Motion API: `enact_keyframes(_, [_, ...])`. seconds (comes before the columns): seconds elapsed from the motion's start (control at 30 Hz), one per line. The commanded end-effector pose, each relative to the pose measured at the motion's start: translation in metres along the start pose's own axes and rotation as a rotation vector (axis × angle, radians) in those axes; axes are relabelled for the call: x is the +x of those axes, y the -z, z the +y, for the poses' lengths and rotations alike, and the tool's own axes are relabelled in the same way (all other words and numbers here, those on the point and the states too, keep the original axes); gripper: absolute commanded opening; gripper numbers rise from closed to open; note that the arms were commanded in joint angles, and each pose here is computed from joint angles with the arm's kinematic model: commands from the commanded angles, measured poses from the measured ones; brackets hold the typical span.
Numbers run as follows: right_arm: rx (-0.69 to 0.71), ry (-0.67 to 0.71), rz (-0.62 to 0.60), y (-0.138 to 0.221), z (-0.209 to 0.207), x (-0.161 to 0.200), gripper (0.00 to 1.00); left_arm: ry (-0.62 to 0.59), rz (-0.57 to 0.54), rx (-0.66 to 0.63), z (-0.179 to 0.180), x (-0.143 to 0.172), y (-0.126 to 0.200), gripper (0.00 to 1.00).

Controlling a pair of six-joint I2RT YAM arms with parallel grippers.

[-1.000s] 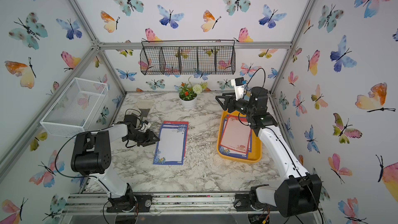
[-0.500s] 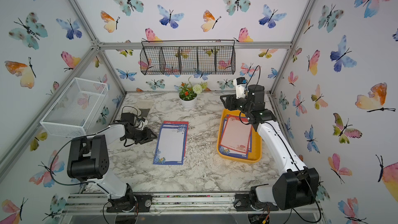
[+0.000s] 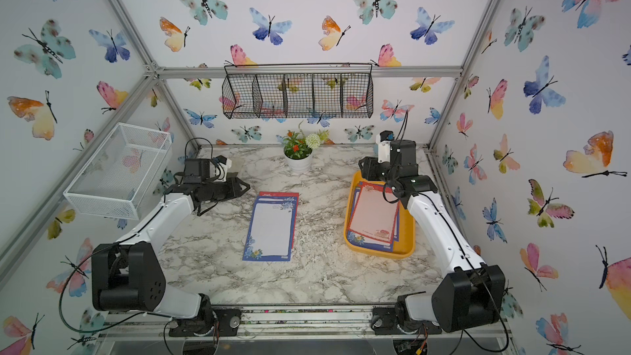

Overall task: Take out the stationery paper from the storage box
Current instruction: Place the stationery paper at the center of the board, then pick up the stationery paper from the storage box.

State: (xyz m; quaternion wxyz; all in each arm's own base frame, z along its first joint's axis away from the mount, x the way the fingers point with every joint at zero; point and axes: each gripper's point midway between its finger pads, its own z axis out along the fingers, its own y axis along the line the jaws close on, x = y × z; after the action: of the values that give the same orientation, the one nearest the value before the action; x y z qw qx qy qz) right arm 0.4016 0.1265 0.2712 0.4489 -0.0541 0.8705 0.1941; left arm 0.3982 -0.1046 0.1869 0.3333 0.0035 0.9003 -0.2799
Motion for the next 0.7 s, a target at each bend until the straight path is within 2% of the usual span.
enact_keyframes(0.0, [0.095,0.001,0.045,0.005,-0.016,0.018,0.58,-0.112,-0.156,0.056,-0.052,-0.045,0.004,0.45])
enact_keyframes(0.13, [0.194,0.008,0.055,0.01,-0.036,0.032,0.56,-0.178,-0.148,0.176,-0.113,-0.052,-0.018,0.45])
enact_keyframes(0.23, [0.251,0.013,0.089,0.011,-0.049,0.05,0.56,-0.208,-0.096,0.255,-0.155,-0.039,-0.046,0.45])
enact_keyframes(0.37, [0.32,0.0,0.114,0.01,-0.068,0.076,0.57,-0.273,0.015,0.324,-0.207,0.002,-0.091,0.45])
enact_keyframes(0.47, [0.393,-0.03,0.113,0.011,-0.086,0.094,0.59,-0.326,0.097,0.355,-0.232,0.043,-0.121,0.45])
enact_keyframes(0.57, [0.432,-0.075,0.093,0.012,-0.101,0.112,0.6,-0.36,0.182,0.387,-0.247,0.083,-0.143,0.46])
enact_keyframes(0.67, [0.444,-0.114,0.104,0.009,-0.112,0.13,0.6,-0.325,0.243,0.415,-0.249,0.107,-0.157,0.46])
